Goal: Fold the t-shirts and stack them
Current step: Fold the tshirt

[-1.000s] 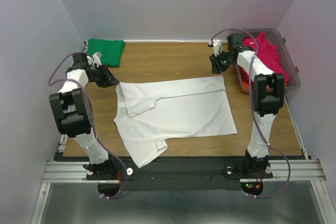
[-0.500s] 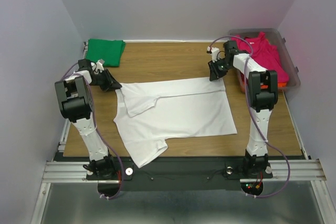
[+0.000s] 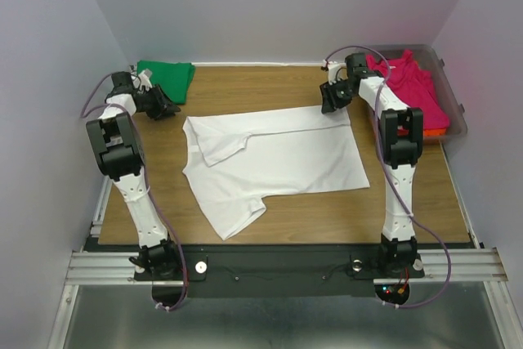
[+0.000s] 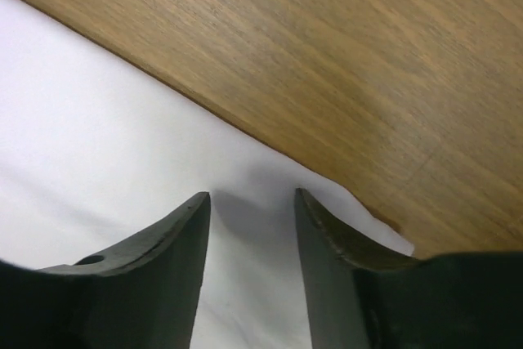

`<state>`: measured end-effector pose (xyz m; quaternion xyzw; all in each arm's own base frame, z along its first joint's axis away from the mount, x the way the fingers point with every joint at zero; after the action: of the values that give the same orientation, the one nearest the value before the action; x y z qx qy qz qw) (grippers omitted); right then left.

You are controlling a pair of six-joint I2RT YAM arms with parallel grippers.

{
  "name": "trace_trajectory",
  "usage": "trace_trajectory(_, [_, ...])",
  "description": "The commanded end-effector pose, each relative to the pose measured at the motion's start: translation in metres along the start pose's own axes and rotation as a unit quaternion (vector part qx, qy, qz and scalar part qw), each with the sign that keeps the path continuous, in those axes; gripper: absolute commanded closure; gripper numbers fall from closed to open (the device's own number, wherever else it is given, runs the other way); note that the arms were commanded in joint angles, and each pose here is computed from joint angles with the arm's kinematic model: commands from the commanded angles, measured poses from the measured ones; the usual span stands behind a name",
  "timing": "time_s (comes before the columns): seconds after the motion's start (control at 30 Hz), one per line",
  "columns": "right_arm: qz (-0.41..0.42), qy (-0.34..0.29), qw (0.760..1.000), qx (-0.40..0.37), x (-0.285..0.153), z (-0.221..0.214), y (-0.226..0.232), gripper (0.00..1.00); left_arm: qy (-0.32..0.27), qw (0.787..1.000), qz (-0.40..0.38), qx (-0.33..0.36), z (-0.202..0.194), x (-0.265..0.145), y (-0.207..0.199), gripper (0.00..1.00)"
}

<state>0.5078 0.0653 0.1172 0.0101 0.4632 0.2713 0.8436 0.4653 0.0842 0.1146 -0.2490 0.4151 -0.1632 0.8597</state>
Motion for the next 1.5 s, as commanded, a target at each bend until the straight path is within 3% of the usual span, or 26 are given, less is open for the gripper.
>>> trace_trajectory(0.0, [0.026,-0.046,0.999,-0.007,-0.044,0.024,0.02,0.43,-0.068,0.989,-0.05,0.12,0.047,-0.053,-0.047,0.47])
trace_trajectory(0.1, [0.034,-0.061,0.997,-0.038,-0.088,0.023,0.041,0.41,-0.083,0.975,-0.056,0.199,0.052,-0.09,-0.076,0.39])
trace_trajectory(0.23, [-0.003,-0.043,0.994,-0.098,-0.129,-0.004,0.055,0.45,-0.053,0.953,-0.034,0.297,0.029,-0.122,-0.101,0.38])
trace_trajectory(0.27, [-0.025,0.009,0.994,-0.109,-0.129,-0.043,0.055,0.51,0.0,0.94,-0.004,0.34,-0.012,-0.125,-0.109,0.39])
trace_trajectory(0.6, [-0.002,0.077,0.995,-0.06,-0.095,-0.084,0.048,0.59,0.054,0.924,0.034,0.376,-0.056,-0.086,-0.125,0.41])
trace_trajectory(0.9, [0.002,0.137,0.99,-0.032,-0.071,-0.137,0.043,0.59,0.096,0.931,0.069,0.346,-0.063,-0.032,-0.102,0.42])
trace_trajectory(1.17, [0.011,0.151,0.989,-0.006,-0.057,-0.145,0.041,0.59,0.127,0.932,0.097,0.325,-0.044,0.026,-0.068,0.5])
trace_trajectory(1.37, [0.003,0.124,0.992,0.0,-0.056,-0.121,0.038,0.58,0.122,0.929,0.106,0.334,-0.017,0.037,-0.062,0.52])
trace_trajectory(1.47, [-0.001,0.101,0.995,-0.009,-0.067,-0.106,0.041,0.54,0.098,0.925,0.077,0.358,0.003,0.023,-0.077,0.47])
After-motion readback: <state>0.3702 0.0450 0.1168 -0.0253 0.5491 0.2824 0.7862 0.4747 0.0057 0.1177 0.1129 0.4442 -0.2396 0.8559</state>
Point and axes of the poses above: each gripper's point midway between its finger pads, its own x axis out along the fingers, its own y axis along the line the jaws close on, z = x × y, the point moved 10 cm from there along -x, back along the fingers, and after that the axes turned 11 degrees about x, right-handed, at the moved point
